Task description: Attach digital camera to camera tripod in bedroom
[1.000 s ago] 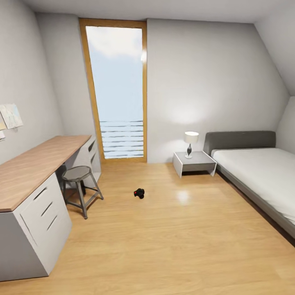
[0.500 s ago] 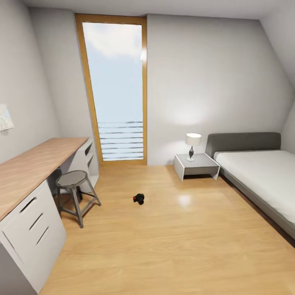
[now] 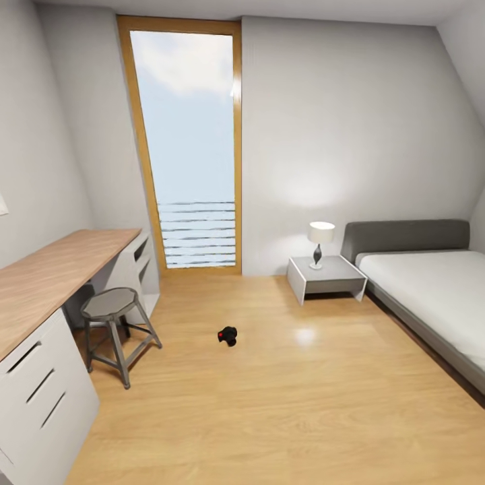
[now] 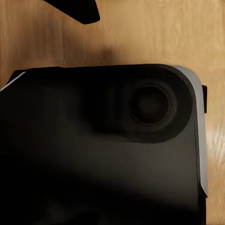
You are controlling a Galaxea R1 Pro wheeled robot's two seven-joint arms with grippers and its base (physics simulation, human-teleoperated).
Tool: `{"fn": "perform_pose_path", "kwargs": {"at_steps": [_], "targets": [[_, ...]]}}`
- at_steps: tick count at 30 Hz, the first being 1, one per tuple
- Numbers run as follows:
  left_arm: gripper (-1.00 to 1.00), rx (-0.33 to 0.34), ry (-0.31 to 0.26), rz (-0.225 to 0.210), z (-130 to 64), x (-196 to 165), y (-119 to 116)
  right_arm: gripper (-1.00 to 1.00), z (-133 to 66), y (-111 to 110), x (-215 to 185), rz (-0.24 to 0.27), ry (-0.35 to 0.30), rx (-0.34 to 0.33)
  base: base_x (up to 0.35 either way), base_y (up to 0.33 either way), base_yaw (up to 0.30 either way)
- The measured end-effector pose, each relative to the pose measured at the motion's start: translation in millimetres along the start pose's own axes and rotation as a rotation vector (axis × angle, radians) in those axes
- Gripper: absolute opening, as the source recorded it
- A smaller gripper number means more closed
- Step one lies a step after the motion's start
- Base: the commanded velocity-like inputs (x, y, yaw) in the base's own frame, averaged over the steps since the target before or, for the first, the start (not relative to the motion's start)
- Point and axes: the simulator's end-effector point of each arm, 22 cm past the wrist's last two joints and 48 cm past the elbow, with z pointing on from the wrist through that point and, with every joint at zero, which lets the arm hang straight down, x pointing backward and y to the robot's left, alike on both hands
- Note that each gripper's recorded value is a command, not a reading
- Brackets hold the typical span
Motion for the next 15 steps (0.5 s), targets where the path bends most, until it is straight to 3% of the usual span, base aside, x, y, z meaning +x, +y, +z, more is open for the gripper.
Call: {"fn": "perform_pose_path", "kwargs": {"at_steps": [15], "targets": [[1.00,0.000,-0.001,0.000,0.0,-0.5,0.0,1.00,0.0,-0.5,0.0,0.000,0.000,0.001,0.167,0.000,0.000]]}}
